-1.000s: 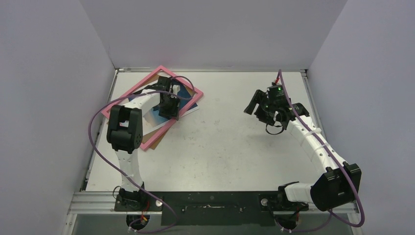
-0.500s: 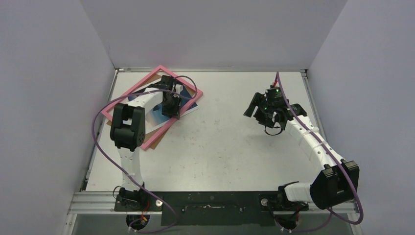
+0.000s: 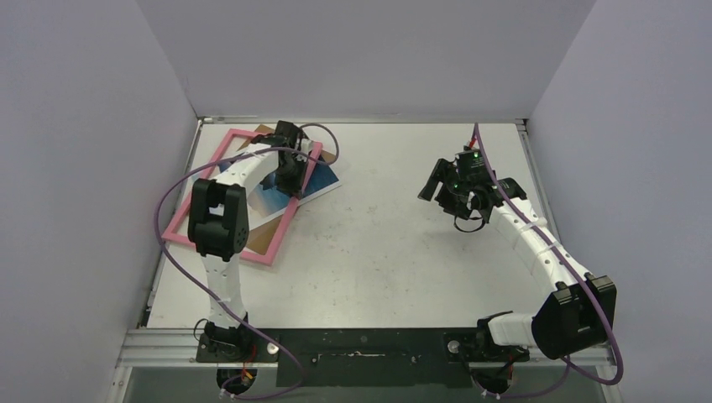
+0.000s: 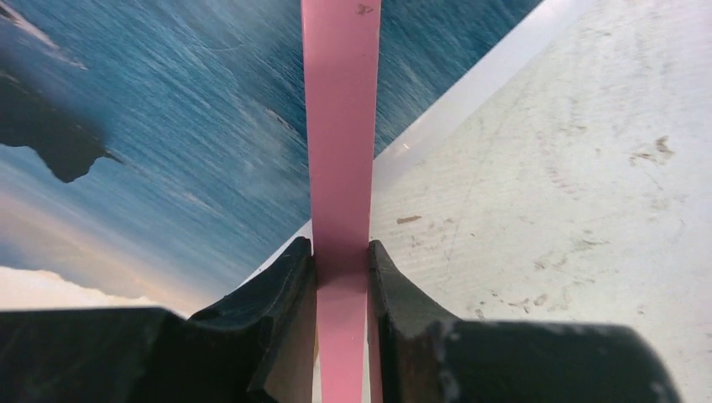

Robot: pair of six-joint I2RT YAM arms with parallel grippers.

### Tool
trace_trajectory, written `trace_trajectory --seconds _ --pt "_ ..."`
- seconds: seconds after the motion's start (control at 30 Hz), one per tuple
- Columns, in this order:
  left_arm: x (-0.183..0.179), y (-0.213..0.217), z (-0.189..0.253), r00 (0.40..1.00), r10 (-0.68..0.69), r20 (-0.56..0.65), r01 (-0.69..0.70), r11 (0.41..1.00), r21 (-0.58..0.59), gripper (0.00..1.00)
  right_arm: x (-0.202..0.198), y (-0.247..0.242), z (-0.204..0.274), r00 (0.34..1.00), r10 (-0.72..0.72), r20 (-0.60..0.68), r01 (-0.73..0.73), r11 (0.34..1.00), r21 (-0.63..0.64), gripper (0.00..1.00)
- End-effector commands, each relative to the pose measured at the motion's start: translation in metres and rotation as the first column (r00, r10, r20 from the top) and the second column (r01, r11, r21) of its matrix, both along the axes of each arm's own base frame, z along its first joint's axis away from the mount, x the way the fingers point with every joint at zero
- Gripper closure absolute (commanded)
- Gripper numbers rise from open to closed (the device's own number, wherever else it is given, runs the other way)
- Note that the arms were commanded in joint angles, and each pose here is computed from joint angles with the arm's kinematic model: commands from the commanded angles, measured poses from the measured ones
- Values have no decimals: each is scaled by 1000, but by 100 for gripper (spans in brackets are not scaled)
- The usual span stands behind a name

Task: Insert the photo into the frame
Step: Turn over the photo frame at the center of the board.

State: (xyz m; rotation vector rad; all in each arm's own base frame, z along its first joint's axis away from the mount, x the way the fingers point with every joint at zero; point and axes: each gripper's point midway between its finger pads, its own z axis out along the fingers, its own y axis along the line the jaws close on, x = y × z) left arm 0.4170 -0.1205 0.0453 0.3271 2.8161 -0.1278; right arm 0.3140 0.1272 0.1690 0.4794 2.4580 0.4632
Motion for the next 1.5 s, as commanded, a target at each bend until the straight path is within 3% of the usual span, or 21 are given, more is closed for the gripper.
trace_trajectory --seconds 0.0,0.37,0.53,0.7,0.97,1.13,1.37,1.47 --pt "15 -2 90 983 -15 182 20 1000 -24 100 3 1 10 999 -2 40 2 1000 5 24" --pt "2 -10 171 959 72 273 -49 995 -90 100 6 10 19 998 -4 64 1 998 60 24" --pt "-4 -20 204 944 113 309 -59 982 -179 100 12 30 33 995 6 99 -24 984 178 23" --pt "-11 -45 239 934 142 327 -23 940 -341 100 15 62 48 990 38 137 -81 944 321 21" --pt "-29 -95 264 941 142 307 53 833 -550 100 17 87 70 979 34 200 -117 899 423 20" --pt "-39 -125 291 937 147 318 105 749 -655 100 20 103 100 965 1 262 -146 833 534 18" --pt "-51 -162 343 946 175 274 149 516 -844 100 8 137 156 905 66 419 -322 750 577 12" --pt "-59 -172 356 953 156 260 167 446 -879 100 4 137 183 876 30 481 -354 717 600 9"
